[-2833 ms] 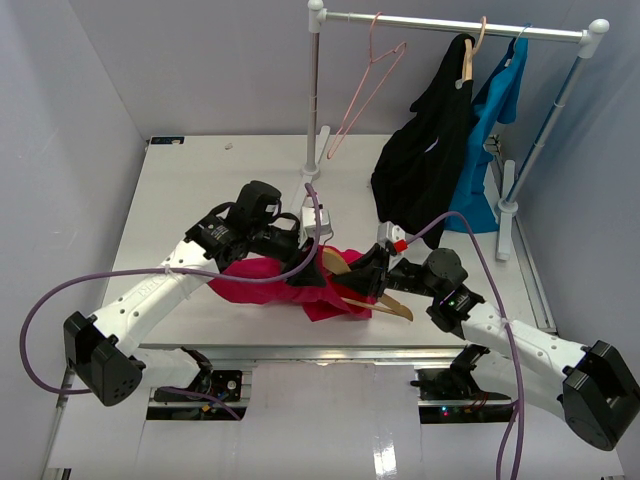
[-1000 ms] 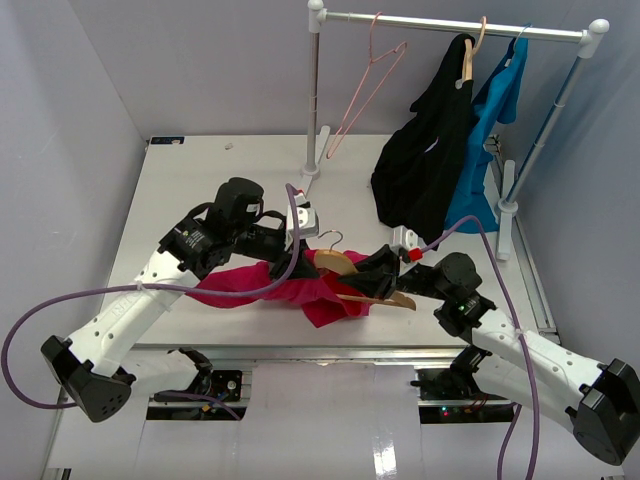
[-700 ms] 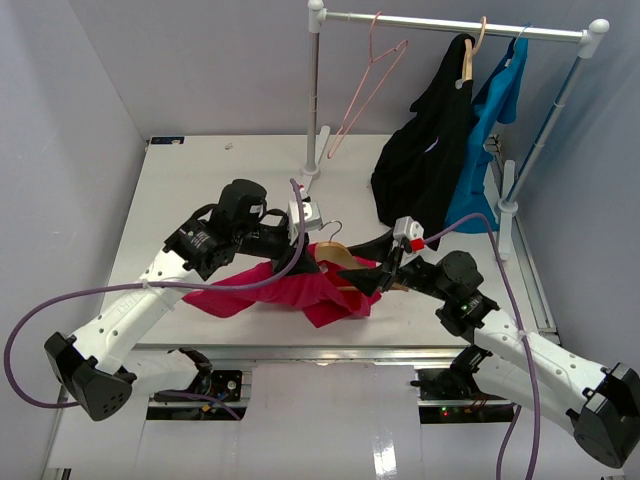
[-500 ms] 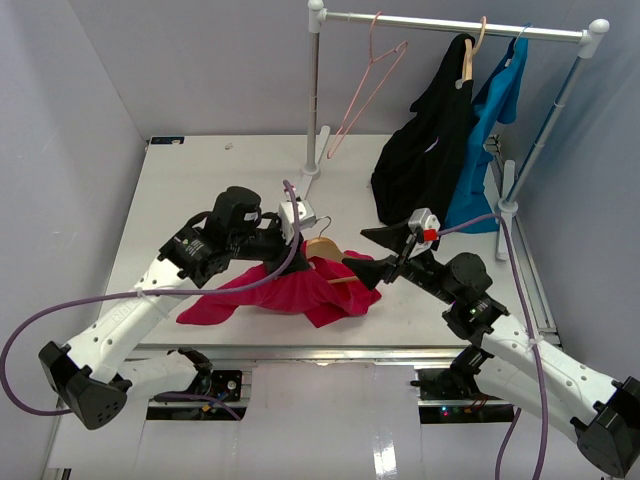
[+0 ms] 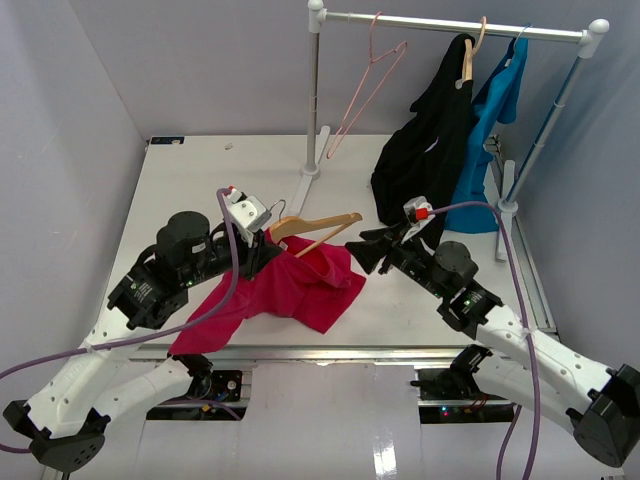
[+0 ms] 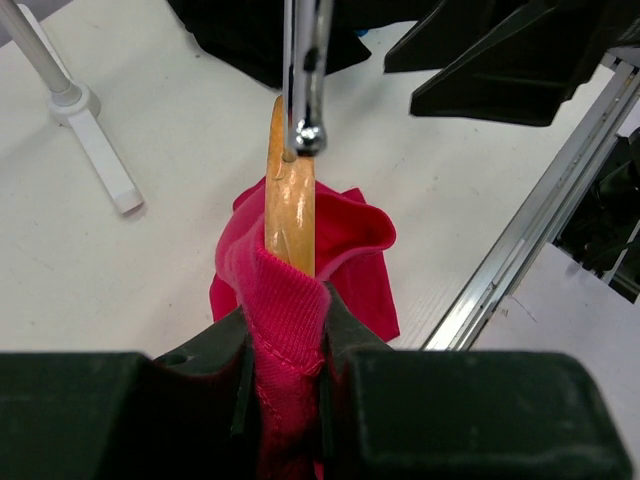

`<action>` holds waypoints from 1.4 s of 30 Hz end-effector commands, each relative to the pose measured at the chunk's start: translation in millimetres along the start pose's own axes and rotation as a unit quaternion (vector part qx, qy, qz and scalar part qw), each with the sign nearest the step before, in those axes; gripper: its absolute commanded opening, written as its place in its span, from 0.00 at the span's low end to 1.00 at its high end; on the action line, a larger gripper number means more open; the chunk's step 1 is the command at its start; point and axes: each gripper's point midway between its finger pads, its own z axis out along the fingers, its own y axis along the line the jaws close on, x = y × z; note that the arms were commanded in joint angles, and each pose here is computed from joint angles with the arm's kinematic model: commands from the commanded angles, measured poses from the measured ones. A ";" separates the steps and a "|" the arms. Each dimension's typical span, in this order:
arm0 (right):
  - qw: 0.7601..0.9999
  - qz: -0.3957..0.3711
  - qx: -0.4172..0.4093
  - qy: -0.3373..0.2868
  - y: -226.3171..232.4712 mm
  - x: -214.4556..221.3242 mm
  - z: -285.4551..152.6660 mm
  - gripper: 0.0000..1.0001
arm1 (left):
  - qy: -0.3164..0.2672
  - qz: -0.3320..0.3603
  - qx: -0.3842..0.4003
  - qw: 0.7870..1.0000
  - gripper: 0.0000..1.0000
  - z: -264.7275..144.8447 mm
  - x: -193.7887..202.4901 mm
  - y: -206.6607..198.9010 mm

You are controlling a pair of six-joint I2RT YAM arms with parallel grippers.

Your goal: Place the t-shirt on the hanger

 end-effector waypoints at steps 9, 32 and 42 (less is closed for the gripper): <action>0.998 0.036 0.018 0.038 34.9 21.4 44.2 0.54 | -0.073 -0.030 -0.019 0.997 0.00 -6.3 -23.0 2.6; 0.997 0.034 0.057 0.044 12.4 78.2 42.6 0.08 | -0.129 -0.030 -0.047 0.990 0.00 -24.3 -40.4 9.5; 0.985 0.056 0.162 -0.009 -52.7 48.6 19.1 0.08 | -0.140 0.003 0.004 0.990 0.00 -48.6 -49.3 -12.8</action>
